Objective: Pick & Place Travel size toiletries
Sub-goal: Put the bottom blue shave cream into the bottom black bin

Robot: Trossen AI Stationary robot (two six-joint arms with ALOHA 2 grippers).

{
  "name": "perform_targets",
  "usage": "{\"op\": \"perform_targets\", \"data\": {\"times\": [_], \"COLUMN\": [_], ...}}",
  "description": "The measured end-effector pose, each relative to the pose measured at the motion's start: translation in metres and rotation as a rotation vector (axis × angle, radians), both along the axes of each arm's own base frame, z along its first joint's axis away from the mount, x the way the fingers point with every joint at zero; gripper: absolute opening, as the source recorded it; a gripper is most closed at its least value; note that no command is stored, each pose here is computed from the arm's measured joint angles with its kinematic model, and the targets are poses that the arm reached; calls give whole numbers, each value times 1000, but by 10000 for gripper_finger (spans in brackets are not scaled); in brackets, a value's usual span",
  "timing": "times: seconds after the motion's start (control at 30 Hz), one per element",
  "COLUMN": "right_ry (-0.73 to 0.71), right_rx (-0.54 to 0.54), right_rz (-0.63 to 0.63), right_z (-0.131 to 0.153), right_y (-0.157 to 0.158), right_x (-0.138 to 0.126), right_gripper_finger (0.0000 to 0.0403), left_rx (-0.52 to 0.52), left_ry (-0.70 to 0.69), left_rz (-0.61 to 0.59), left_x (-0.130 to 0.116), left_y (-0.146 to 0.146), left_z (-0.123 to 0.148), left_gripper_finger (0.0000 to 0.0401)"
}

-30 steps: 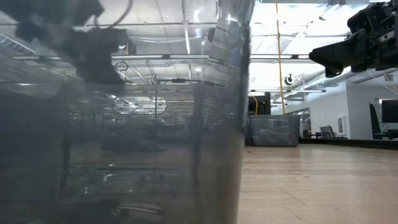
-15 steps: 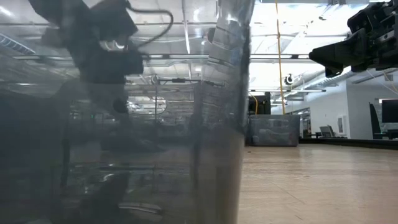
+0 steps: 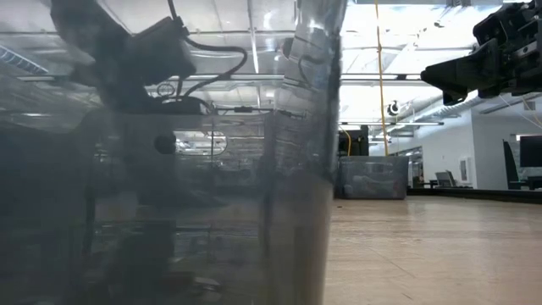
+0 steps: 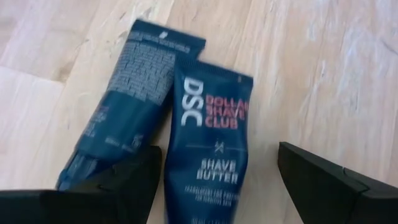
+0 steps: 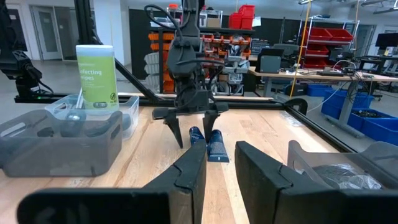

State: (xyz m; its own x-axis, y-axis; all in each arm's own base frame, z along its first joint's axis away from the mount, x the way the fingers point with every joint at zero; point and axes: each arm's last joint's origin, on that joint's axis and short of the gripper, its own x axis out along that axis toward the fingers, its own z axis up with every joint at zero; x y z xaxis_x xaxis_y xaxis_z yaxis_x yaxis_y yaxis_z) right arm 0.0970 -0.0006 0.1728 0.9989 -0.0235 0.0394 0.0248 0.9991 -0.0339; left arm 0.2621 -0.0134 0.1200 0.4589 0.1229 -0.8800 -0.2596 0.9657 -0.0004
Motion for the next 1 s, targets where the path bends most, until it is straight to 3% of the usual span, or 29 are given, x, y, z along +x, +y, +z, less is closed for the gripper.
{"op": "perform_targets", "data": {"times": [0.4, 0.87, 1.0], "right_ry": [0, 0, 0], "right_rx": [0, 0, 0], "right_rz": [0, 0, 0], "right_z": [0, 0, 0], "right_y": [0, 0, 0], "right_x": [0, 0, 0], "right_gripper_finger": [75, 75, 75], "left_rx": [-54, -63, -63], "left_ry": [1, 3, 2], "left_rz": [-37, -43, -42], "left_x": [1, 1, 0], "left_y": [-1, -2, -2], "left_z": [-2, -2, -2], "left_gripper_finger": [308, 149, 121]}}
